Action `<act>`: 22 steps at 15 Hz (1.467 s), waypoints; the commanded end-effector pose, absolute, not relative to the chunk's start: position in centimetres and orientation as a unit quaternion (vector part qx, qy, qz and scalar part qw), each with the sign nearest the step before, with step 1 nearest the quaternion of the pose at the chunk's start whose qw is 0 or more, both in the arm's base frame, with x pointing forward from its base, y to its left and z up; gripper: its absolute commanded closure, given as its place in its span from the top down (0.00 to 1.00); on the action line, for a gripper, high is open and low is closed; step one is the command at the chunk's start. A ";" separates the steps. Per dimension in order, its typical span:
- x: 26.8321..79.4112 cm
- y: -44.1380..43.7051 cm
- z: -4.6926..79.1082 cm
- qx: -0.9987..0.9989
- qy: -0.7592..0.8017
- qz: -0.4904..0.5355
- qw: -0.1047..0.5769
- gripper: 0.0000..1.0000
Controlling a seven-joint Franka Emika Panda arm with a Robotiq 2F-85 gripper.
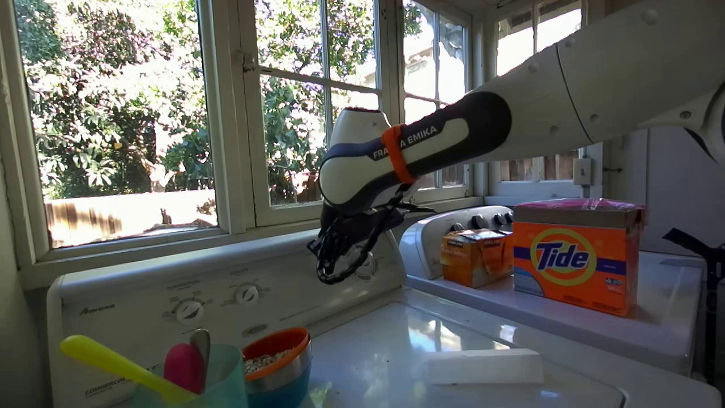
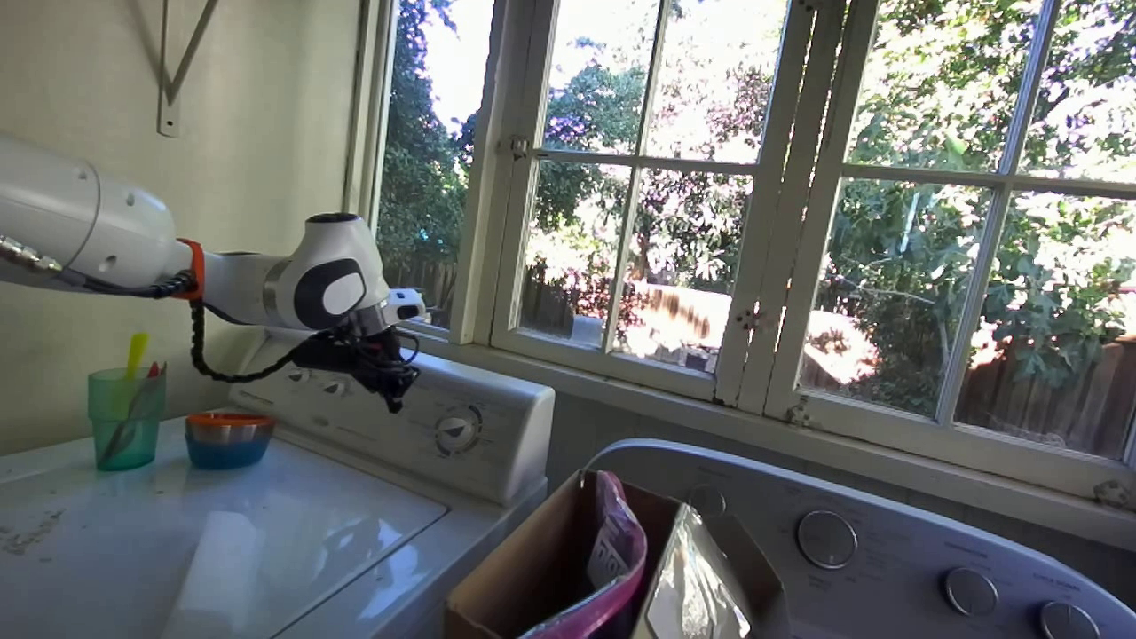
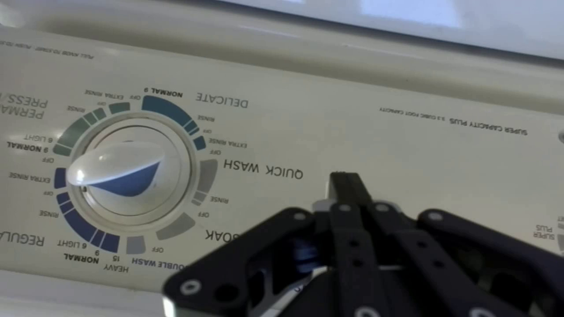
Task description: Move the yellow box backwards then put the orange box on top of the machine on the right and press a button on the left washing machine.
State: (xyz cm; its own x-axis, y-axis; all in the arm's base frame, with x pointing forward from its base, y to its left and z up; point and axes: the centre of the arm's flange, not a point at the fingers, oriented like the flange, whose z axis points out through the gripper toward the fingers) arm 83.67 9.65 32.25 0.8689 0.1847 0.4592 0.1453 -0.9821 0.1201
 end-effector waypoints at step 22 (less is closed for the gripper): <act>86.7 11.3 30.2 0.960 0.073 0.261 0.077 0.00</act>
